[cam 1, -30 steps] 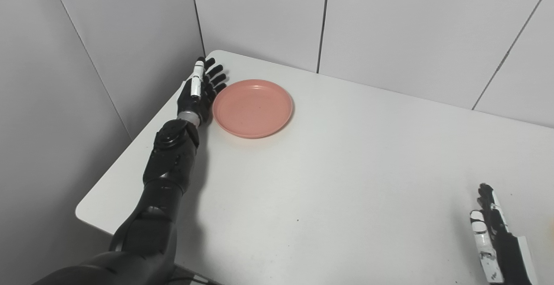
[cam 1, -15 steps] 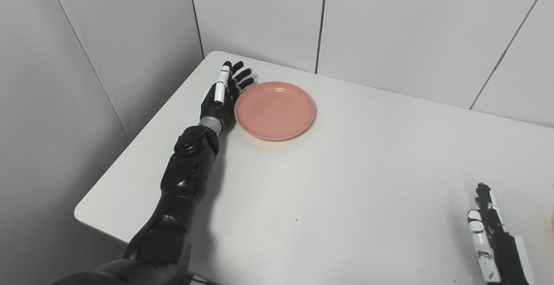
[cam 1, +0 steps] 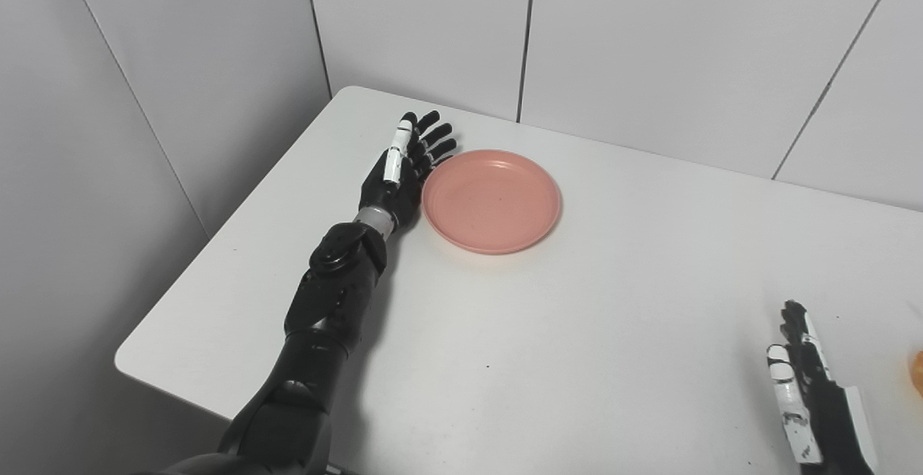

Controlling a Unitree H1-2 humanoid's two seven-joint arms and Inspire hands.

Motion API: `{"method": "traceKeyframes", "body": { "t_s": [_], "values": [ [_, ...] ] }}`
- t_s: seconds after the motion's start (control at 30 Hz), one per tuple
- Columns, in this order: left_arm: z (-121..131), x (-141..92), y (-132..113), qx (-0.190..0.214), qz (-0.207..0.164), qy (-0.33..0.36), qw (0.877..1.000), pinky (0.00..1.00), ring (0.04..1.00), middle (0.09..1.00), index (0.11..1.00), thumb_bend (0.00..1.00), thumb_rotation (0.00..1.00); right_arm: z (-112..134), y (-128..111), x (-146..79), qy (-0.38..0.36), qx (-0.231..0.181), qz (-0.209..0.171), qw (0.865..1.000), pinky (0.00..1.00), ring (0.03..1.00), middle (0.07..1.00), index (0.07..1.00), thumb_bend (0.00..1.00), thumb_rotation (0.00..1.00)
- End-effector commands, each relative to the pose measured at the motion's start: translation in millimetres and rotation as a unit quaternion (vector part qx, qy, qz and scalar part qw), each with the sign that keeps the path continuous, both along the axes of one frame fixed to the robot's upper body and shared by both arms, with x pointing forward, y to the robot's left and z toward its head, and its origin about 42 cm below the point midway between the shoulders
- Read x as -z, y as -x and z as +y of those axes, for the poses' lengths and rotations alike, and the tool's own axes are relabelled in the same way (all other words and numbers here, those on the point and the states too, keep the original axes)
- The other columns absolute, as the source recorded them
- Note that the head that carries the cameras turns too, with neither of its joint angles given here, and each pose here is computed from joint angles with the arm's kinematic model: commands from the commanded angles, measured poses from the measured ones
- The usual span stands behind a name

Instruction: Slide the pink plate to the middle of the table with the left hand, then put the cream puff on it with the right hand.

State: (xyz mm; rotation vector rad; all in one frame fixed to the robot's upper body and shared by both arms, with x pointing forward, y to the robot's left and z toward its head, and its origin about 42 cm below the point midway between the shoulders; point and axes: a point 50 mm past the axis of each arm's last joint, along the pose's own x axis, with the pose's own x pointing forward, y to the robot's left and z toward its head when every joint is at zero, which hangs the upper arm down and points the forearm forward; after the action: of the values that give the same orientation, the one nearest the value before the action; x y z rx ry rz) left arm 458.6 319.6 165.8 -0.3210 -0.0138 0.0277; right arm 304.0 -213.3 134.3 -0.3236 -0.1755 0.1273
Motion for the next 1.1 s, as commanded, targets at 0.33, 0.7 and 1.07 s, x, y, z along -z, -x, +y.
{"method": "traceKeyframes", "body": {
  "t_s": [0.33,0.7,1.07],
  "values": [
    [-60,25,11,0.061,0.051,0.011,0.997,0.85,0.856,0.865,0.865,0.42,1.00,8,7,5,0.015,-0.001,0.014,1.000,0.93,0.948,0.966,0.964,0.30,1.00],
    [-107,24,31,0.120,0.052,0.020,0.991,0.87,0.880,0.892,0.891,0.42,1.00,16,9,4,0.017,0.002,0.019,1.000,0.93,0.947,0.962,0.963,0.36,1.00],
    [-145,26,57,0.169,0.051,0.028,0.984,0.88,0.885,0.890,0.889,0.40,1.00,26,9,1,0.029,0.005,0.016,0.999,0.92,0.949,0.955,0.960,0.32,1.00]
  ]
}}
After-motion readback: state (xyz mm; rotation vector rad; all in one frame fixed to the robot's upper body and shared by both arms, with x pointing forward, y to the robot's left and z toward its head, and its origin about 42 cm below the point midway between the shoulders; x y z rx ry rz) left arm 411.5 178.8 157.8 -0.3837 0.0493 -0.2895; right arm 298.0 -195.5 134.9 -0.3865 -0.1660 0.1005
